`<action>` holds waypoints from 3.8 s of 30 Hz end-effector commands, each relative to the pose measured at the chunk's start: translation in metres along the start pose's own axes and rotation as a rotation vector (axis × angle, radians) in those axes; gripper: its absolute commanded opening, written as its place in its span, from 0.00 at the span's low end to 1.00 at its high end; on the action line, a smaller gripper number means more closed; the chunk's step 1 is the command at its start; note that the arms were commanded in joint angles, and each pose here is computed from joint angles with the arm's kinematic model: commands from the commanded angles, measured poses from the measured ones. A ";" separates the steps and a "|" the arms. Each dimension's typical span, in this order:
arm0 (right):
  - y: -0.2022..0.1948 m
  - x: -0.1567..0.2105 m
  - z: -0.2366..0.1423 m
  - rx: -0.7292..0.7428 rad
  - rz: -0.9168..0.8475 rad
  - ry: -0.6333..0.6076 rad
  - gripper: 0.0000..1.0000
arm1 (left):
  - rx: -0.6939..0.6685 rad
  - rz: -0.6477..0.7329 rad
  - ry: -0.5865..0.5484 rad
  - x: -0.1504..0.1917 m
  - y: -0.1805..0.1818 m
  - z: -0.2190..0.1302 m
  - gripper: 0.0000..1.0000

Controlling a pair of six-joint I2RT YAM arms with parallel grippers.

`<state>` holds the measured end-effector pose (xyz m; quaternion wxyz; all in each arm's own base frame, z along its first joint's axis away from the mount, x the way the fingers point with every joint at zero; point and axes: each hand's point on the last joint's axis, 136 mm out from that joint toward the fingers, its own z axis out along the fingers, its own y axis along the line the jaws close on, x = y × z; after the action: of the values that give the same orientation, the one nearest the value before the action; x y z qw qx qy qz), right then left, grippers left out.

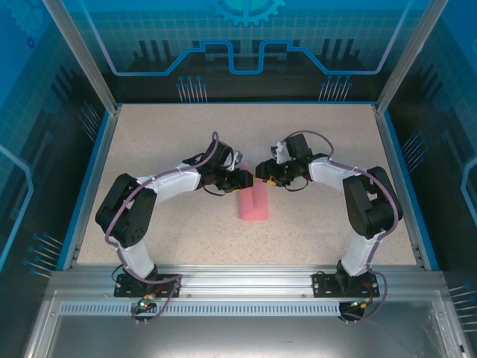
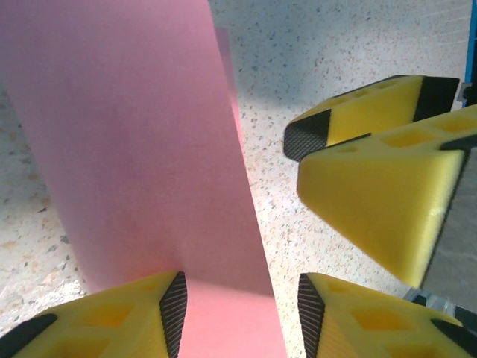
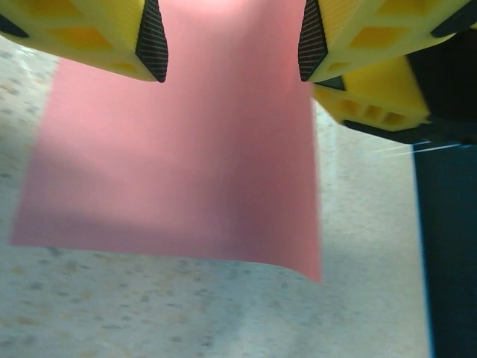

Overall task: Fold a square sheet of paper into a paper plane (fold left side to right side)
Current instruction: First fold in half a square sheet of paper at the center of the table.

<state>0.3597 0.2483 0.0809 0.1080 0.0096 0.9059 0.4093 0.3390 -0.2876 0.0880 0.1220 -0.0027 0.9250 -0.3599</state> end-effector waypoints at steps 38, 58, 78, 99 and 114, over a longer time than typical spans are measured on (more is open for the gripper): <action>-0.028 0.001 0.012 0.108 -0.001 0.069 0.15 | -0.257 -0.048 0.045 0.009 0.040 0.013 0.62; -0.082 0.012 -0.042 0.333 0.010 0.014 0.60 | -0.309 -0.056 0.094 0.018 0.048 0.033 0.61; -0.110 0.032 -0.029 0.388 0.066 0.090 0.50 | -0.336 -0.057 0.124 0.021 0.048 0.040 0.60; -0.107 0.032 -0.027 0.385 0.062 0.100 0.50 | -0.355 -0.021 0.171 0.027 0.047 0.049 0.60; -0.105 0.031 -0.027 0.382 0.056 0.101 0.50 | -0.368 -0.020 0.185 0.028 0.048 0.054 0.60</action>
<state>0.3383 0.1649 0.0213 0.0700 0.0340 0.9674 0.2410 0.3362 -0.2823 0.0228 0.0486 -0.0206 0.9803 -0.1901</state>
